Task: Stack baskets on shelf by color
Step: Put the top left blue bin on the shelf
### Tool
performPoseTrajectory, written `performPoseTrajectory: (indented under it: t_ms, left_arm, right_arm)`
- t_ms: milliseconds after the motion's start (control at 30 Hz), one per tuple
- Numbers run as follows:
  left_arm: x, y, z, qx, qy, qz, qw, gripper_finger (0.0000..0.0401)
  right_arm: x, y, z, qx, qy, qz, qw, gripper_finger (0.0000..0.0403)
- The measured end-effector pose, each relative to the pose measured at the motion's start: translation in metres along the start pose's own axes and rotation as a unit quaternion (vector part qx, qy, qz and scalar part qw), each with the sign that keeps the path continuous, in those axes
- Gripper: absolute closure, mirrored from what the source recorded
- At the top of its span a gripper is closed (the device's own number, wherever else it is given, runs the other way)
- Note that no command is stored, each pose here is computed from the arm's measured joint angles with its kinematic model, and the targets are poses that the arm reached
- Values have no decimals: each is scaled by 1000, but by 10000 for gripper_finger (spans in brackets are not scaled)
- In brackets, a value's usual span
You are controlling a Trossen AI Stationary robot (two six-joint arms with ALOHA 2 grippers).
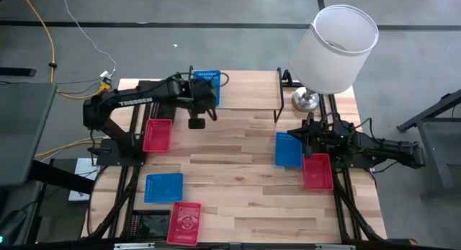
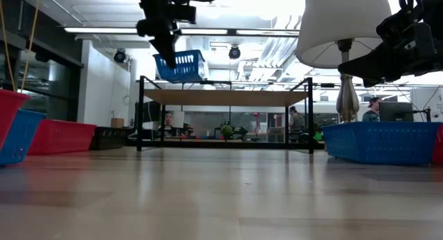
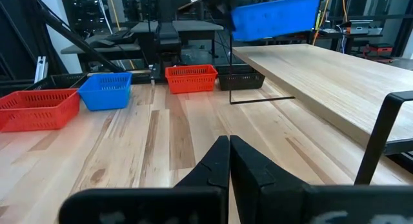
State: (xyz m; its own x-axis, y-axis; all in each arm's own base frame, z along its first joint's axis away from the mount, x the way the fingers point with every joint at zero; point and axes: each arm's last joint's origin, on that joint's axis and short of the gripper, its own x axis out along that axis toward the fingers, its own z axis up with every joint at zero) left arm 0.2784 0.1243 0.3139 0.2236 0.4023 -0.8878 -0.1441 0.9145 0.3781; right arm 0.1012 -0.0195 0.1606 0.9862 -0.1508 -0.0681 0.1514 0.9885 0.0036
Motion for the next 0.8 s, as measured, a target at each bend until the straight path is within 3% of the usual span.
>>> performPoseTrajectory:
  t_ms: [333, 500, 800]
  left_arm:
    - [8, 21, -3, 19, -4, 18, 1000, 401]
    - [13, 38, -12, 1, -17, -26, 1000, 401]
    - [16, 51, -19, 2, -9, -16, 1000, 401]
  right_arm:
    - [0, 0, 0, 0, 0, 0, 1000, 402]
    - [0, 0, 0, 0, 0, 0, 1000, 402]
    - [0, 0, 0, 0, 0, 0, 1000, 402]
